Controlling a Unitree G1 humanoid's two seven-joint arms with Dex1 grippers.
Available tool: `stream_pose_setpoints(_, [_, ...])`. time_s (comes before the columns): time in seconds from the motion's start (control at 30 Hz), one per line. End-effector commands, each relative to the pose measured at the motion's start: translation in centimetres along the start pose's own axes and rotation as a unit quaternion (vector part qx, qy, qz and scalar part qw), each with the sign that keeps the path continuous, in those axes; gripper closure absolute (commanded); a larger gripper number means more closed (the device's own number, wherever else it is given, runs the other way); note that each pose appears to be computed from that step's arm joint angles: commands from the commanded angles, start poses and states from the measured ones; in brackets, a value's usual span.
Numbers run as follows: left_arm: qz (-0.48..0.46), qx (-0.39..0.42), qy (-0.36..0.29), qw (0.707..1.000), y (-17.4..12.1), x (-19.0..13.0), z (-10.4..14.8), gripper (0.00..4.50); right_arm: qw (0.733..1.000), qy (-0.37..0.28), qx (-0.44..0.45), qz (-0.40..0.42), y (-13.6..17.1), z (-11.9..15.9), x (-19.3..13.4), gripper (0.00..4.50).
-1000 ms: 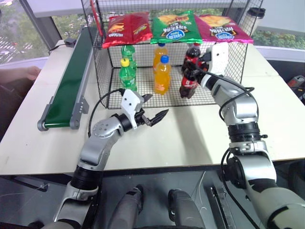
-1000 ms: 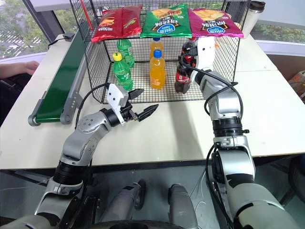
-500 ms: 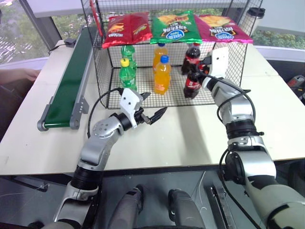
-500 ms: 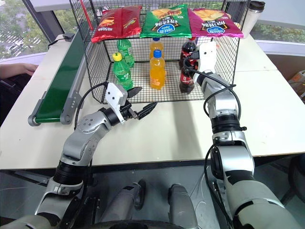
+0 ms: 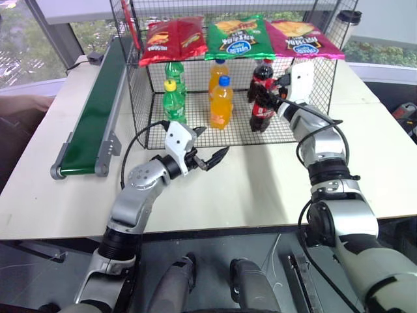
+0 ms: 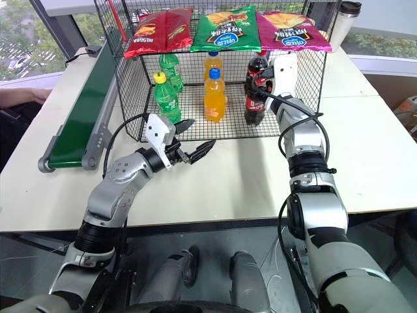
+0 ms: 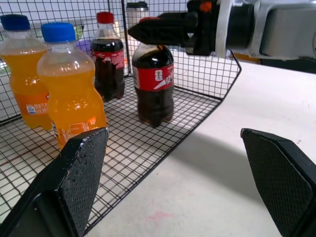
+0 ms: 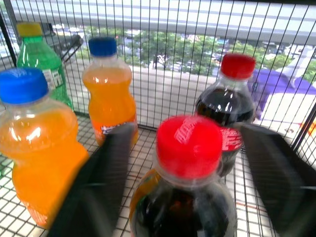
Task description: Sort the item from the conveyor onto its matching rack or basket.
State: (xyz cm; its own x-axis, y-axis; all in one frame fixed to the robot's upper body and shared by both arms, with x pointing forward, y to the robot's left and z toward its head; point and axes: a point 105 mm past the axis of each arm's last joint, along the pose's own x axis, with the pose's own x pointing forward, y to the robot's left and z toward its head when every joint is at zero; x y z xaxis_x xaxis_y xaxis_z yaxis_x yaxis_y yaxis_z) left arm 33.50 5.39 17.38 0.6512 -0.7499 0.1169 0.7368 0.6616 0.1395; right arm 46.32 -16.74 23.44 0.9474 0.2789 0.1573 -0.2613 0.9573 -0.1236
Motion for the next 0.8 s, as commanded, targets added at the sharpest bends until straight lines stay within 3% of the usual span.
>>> stream_pose_setpoints(0.03, [-0.003,0.016,-0.024,1.000,-0.4,-0.1,1.3,0.00,0.999,-0.040,-0.010,-0.009,-0.6,2.7,0.2,0.05])
stream_pose_setpoints(0.27, [-0.003,0.016,-0.021,1.000,-0.4,-0.1,1.2,0.00,0.999,-0.037,-0.021,-0.024,-1.6,2.9,-0.5,0.05])
stream_pose_setpoints(0.5, [0.001,0.014,-0.013,1.000,-0.2,-0.5,0.6,0.00,0.999,-0.019,-0.032,0.016,-1.5,2.5,-4.0,0.05])
stream_pose_setpoints(0.7, [0.010,0.028,0.012,0.999,0.3,-1.4,-0.7,0.00,0.994,0.020,0.025,0.107,1.4,-0.1,-7.6,0.05])
stream_pose_setpoints(0.8, [0.024,0.023,0.029,0.999,0.7,-2.4,-1.8,0.00,0.979,0.055,0.067,0.186,4.5,-2.6,-10.0,0.05])
